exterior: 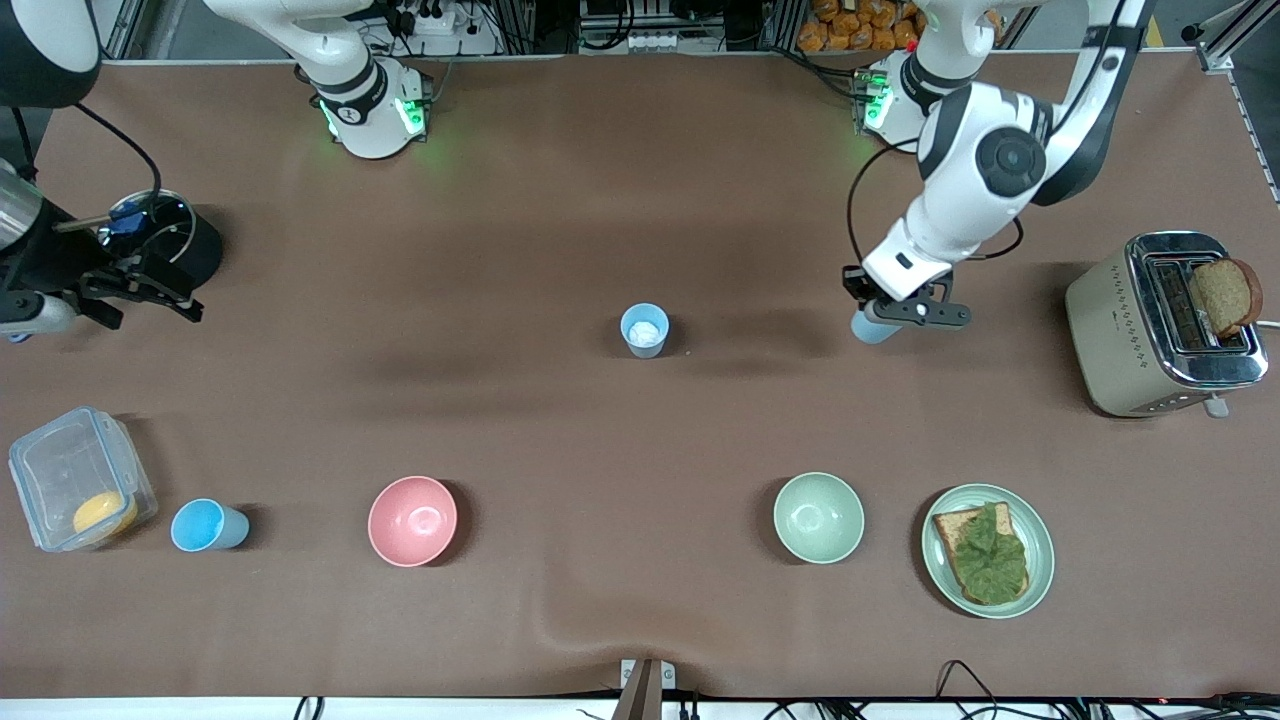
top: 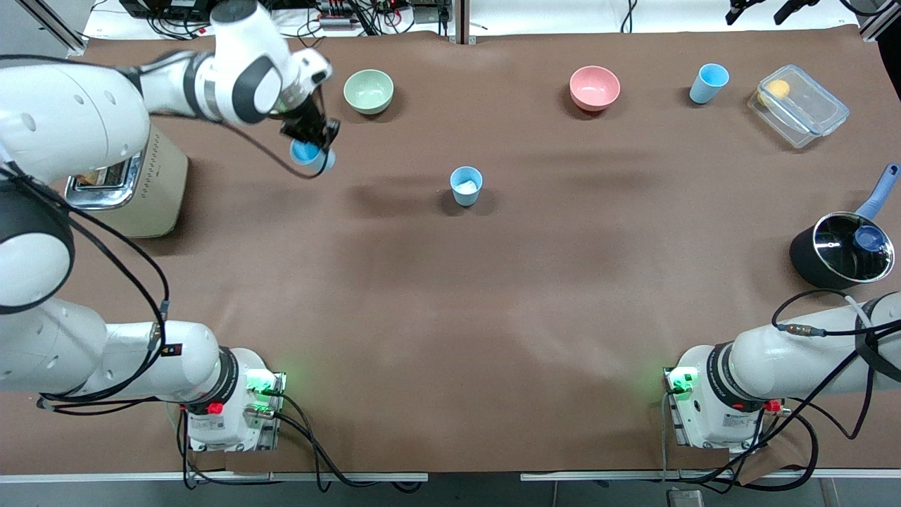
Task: Stack blue cups with both arms
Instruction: 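Lift the blue cup with the left gripper over the placed cup, then lower the held cup into the placed cup with the left gripper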
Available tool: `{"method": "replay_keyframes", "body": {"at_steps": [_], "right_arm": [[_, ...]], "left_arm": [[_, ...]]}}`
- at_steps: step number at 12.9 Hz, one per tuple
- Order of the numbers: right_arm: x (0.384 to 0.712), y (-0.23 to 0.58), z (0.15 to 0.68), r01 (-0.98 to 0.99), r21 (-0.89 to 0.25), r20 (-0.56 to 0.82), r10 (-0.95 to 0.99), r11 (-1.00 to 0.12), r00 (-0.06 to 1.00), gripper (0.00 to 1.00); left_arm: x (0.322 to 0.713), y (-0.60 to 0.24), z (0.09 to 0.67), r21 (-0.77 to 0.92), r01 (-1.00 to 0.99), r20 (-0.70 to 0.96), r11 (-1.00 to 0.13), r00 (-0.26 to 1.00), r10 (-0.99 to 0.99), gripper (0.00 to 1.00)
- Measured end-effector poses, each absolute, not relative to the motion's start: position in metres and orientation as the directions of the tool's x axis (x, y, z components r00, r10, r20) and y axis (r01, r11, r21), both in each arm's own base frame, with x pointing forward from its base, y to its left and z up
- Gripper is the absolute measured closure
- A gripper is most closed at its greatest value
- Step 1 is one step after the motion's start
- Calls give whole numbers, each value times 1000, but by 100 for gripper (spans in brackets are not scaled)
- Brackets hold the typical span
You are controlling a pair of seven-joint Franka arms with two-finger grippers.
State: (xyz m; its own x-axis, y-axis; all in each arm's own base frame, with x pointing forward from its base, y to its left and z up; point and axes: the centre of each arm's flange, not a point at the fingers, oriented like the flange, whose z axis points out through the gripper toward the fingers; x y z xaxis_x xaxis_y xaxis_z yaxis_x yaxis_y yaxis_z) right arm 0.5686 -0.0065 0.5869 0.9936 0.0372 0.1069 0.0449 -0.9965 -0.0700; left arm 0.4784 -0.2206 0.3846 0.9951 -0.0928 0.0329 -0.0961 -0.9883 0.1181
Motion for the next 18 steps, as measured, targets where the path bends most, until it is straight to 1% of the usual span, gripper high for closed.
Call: {"method": "replay_keyframes", "body": {"at_steps": [3, 6, 8, 10, 14, 18], "right_arm": [[563, -6, 597, 47, -72, 100, 40, -996, 994, 0], [561, -8, 610, 45, -72, 107, 37, -996, 994, 0], [560, -12, 614, 39, -72, 114, 31, -997, 993, 0], [558, -15, 617, 35, -72, 117, 26, -997, 993, 0], [554, -18, 621, 30, -74, 112, 21, -997, 993, 0], [553, -20, 621, 26, -74, 110, 18, -997, 994, 0]], "left_arm": [[485, -278, 430, 169, -122, 102, -978, 989, -106, 97], [488, -335, 439, 227, -130, 100, -965, 989, -109, 97], [492, -366, 435, 247, -130, 86, -960, 990, -112, 97], [494, -396, 426, 211, -140, 76, -967, 989, -127, 97], [496, -460, 404, 193, -68, 21, -979, 998, -65, 97], [482, -506, 369, 167, -16, -13, -986, 1000, -19, 97]]}}
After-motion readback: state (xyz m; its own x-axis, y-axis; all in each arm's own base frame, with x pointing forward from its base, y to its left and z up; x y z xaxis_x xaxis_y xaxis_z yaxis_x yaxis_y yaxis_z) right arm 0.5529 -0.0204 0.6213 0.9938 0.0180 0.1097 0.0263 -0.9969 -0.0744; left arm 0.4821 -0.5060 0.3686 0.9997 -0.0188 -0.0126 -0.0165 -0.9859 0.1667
